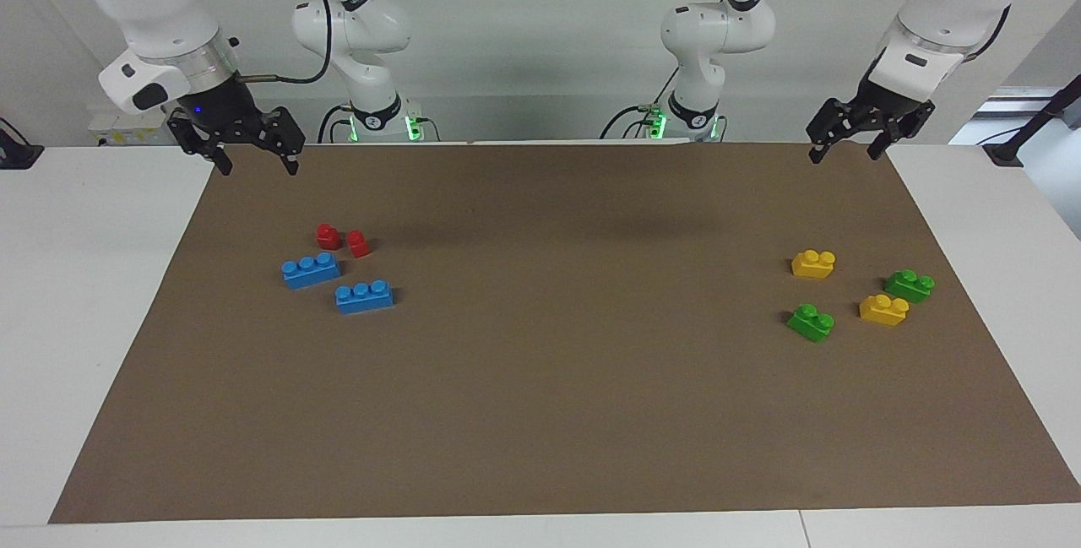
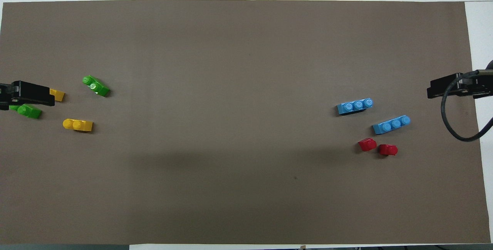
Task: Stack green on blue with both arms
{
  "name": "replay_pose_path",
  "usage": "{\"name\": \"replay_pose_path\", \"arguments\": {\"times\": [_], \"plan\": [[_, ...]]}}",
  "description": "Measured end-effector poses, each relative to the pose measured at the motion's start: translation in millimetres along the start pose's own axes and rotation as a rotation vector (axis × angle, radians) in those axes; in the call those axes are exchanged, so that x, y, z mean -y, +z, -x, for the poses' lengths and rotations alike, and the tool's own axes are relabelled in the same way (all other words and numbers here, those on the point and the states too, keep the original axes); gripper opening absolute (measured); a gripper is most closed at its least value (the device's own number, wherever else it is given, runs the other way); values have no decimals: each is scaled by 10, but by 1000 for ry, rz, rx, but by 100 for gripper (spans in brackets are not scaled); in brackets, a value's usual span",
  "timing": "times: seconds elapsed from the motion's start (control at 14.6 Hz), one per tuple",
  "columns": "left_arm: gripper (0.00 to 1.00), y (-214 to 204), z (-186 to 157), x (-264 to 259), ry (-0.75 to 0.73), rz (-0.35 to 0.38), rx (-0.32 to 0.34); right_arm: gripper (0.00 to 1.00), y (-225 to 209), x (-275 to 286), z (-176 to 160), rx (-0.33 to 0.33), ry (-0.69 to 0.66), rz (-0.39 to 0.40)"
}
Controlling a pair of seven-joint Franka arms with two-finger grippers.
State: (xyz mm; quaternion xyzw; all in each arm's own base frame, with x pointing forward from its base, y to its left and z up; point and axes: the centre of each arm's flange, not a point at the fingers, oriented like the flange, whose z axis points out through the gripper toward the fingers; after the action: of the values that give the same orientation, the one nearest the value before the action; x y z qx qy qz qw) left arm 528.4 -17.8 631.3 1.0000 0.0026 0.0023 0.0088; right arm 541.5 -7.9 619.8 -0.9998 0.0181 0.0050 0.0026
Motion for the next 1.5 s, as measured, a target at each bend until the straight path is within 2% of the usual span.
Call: {"name": "replay_pose_path", "arguments": {"times": [0.48, 0.61, 0.82, 1.02, 1.23, 1.5], "plan": [[100, 0, 0, 0, 0, 0, 0, 100, 3, -12, -1, 0, 13, 0], [100, 0, 0, 0, 0, 0, 0, 100, 34, -15, -20, -6, 96, -1], [100, 0, 0, 0, 0, 0, 0, 100, 207, 41, -109, -17, 327, -53], [100, -4, -5, 0, 0, 0, -4, 100, 542, 99, -259, 63, 585, -159], [100, 16, -29, 30, -8, -1, -20, 100, 995, -44, -440, 193, 834, -238], [100, 180, -81, 94, -71, 1, -35, 100, 1491, -145, -633, 306, 1026, -286]]}}
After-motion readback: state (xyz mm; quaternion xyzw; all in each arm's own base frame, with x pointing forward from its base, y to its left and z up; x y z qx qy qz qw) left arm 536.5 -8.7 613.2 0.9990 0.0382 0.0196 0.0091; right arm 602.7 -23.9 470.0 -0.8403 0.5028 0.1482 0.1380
